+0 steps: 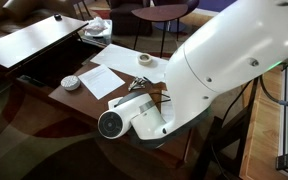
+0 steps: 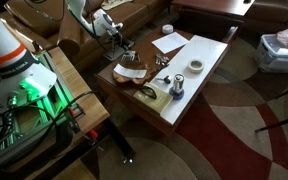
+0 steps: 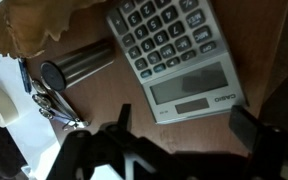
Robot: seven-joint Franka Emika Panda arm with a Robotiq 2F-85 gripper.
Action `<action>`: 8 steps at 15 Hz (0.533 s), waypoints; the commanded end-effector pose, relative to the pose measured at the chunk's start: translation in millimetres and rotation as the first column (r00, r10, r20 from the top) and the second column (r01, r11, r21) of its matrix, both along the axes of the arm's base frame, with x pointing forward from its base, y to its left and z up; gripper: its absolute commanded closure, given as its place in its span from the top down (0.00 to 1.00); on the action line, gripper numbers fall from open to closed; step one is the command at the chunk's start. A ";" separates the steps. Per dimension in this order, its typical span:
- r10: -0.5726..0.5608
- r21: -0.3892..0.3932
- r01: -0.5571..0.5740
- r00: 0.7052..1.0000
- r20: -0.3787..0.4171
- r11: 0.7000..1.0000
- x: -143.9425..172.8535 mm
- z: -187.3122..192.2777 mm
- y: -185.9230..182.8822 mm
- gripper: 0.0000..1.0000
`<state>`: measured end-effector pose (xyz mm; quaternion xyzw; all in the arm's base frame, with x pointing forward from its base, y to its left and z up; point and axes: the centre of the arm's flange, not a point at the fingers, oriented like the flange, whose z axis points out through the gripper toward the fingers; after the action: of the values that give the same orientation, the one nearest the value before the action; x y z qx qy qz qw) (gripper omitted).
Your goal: Pick up the calculator and put it in the brown bowl
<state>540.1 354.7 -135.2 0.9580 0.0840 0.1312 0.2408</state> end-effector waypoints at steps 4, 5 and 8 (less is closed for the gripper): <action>0.005 0.073 -0.002 0.999 -0.050 0.997 -10.3 -23.8 20.8 1.00; 0.000 0.082 0.003 0.999 -0.042 0.997 -10.7 -21.7 22.8 1.00; -0.043 0.084 0.046 0.999 -0.031 0.995 -10.1 -14.9 23.8 1.00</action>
<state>523.4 374.2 -140.2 0.9672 0.0808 0.1180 0.2101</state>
